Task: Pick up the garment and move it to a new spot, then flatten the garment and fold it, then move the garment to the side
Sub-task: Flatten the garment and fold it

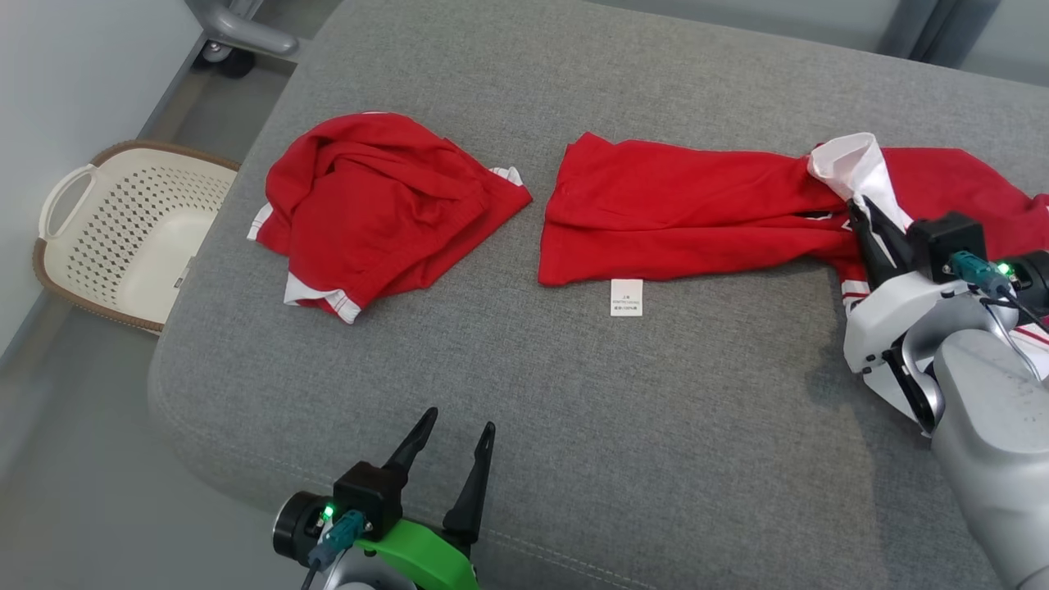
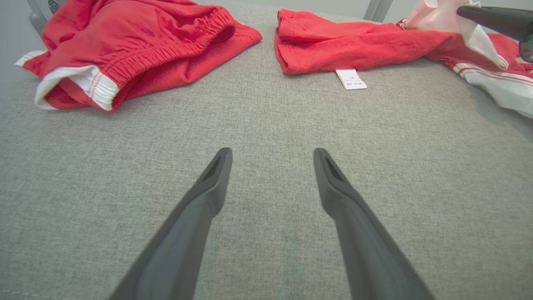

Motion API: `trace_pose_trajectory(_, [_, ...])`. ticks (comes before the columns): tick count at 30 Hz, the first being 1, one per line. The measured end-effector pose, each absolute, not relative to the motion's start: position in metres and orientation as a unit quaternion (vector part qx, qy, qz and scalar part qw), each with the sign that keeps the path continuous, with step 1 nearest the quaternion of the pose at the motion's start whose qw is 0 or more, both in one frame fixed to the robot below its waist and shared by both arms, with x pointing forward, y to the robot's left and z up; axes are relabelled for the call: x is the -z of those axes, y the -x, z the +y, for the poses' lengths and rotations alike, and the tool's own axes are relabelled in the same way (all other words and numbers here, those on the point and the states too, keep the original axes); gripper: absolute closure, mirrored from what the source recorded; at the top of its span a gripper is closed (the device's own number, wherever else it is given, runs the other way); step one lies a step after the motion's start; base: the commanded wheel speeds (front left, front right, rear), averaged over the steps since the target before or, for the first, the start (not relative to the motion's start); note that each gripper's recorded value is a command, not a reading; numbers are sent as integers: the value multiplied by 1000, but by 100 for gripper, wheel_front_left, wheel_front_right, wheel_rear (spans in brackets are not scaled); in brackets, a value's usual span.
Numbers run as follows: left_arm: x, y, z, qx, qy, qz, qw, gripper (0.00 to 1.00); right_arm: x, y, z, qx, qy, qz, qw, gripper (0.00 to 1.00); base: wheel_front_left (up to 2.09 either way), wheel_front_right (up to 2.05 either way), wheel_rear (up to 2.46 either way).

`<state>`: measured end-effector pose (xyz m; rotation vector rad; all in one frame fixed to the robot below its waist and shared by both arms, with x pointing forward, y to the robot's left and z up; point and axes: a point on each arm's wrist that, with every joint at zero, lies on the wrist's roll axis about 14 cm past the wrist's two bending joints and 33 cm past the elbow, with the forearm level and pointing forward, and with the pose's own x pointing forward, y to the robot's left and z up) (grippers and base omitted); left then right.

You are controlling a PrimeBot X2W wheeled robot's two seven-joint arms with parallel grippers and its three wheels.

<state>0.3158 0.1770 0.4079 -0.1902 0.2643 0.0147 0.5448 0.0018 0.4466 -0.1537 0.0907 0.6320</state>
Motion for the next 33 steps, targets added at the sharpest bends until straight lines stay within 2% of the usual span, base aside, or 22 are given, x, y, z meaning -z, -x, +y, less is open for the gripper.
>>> trace_pose_trajectory(3, [-408,-316,178,-8,93,132,987,0,-451,-553,1,-306,70,41,948,100,0,0,0])
trace_pose_trajectory(7, [-411,-321,180,-8,89,128,988,0,-468,-581,-20,-275,84,21,958,100,0,0,0])
trace_pose_trajectory(11, [-412,-326,177,2,81,128,988,0,-511,-636,-78,-177,65,-18,982,100,0,0,0])
trace_pose_trajectory(12, [-412,-327,177,3,80,128,989,0,-519,-646,-92,-154,63,-25,986,61,0,0,0])
trace_pose_trajectory(13, [-412,-327,178,3,79,128,989,0,-521,-652,-102,-137,65,-24,988,0,0,0,0])
trace_pose_trajectory(16, [-409,-326,180,-1,77,135,988,0,-506,-660,-116,-108,66,2,992,0,0,0,0])
trace_pose_trajectory(23, [-402,-331,176,3,82,143,986,0,-498,-648,-105,-109,54,6,993,0,0,0,0])
trace_pose_trajectory(28, [-403,-341,163,28,83,139,986,0,-470,-607,-107,-116,32,28,992,0,0,0,0])
trace_pose_trajectory(33, [-404,-348,145,62,80,136,985,0,-444,-559,-131,-99,-1,57,993,0,0,0,0])
